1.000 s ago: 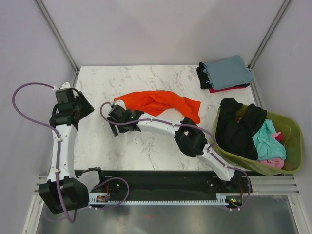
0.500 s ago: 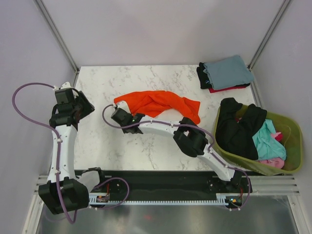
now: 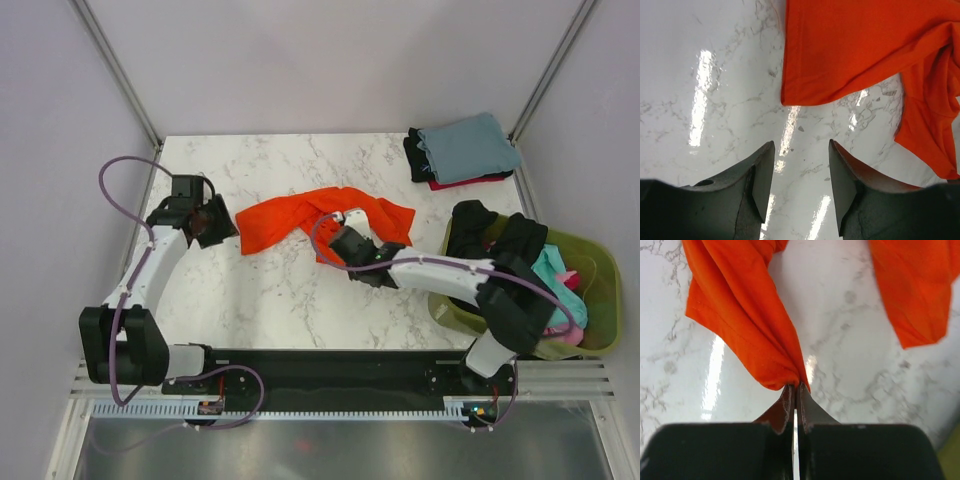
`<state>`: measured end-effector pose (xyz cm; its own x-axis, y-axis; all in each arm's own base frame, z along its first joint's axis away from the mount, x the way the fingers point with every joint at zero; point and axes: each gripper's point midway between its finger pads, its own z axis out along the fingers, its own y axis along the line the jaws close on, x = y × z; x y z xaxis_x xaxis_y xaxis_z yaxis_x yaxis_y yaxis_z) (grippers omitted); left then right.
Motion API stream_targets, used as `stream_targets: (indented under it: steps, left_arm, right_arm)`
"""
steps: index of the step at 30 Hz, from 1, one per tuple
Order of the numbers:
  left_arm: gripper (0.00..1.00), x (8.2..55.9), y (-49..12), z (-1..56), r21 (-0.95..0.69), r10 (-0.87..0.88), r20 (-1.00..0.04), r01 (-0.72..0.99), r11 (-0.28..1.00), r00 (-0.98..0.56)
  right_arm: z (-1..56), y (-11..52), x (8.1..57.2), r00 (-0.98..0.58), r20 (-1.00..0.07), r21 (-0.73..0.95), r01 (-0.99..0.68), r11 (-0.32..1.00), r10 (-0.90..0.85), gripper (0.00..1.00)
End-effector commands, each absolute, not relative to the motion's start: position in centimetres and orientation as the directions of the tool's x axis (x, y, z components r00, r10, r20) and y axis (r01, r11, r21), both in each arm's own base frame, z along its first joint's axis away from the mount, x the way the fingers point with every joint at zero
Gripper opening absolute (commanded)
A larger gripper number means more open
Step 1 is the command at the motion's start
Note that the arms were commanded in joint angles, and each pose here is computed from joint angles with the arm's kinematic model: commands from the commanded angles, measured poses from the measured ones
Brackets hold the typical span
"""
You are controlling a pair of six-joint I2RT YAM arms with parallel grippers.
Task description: Fold and stack the t-shirts
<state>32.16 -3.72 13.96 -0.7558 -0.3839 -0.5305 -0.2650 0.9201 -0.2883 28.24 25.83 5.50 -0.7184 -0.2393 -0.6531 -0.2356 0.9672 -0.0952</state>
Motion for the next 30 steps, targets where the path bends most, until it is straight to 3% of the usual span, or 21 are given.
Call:
stream_targets:
  steps: [1,8,15,21,30]
  left_arm:
    - [0.55,32.5,-6.1,12.8,-0.406,-0.466,-0.469,-0.285,0.868,-0.750]
    - [0.54,31.9,-9.4,7.8,-0.361,-0.419,-0.398,-0.281,0.889,-0.816]
    - [0.54,25.9,-13.6,4.8,-0.313,-0.317,-0.354,-0.208,0.927,-0.880]
    - [0.54,22.7,-14.0,3.0,-0.247,-0.271,-0.360,-0.189,0.950,-0.893]
    - [0.56,24.5,-12.7,3.0,-0.165,-0.262,-0.427,-0.210,0.964,-0.865]
  right_arm:
    - [9.2,22.6,26.3,-0.671,-0.722,-0.053,-0.191,0.980,-0.170,0.00]
    - [8.2,18.6,23.9,-0.684,-0.717,-0.031,-0.162,0.986,-0.135,0.00]
    - [6.5,19.5,23.8,-0.706,-0.690,-0.031,-0.191,0.981,-0.160,0.00]
    - [5.2,19.6,23.8,-0.719,-0.670,-0.053,-0.203,0.978,-0.186,0.00]
    - [4.9,19.1,23.1,-0.728,-0.661,-0.045,-0.207,0.977,-0.185,0.00]
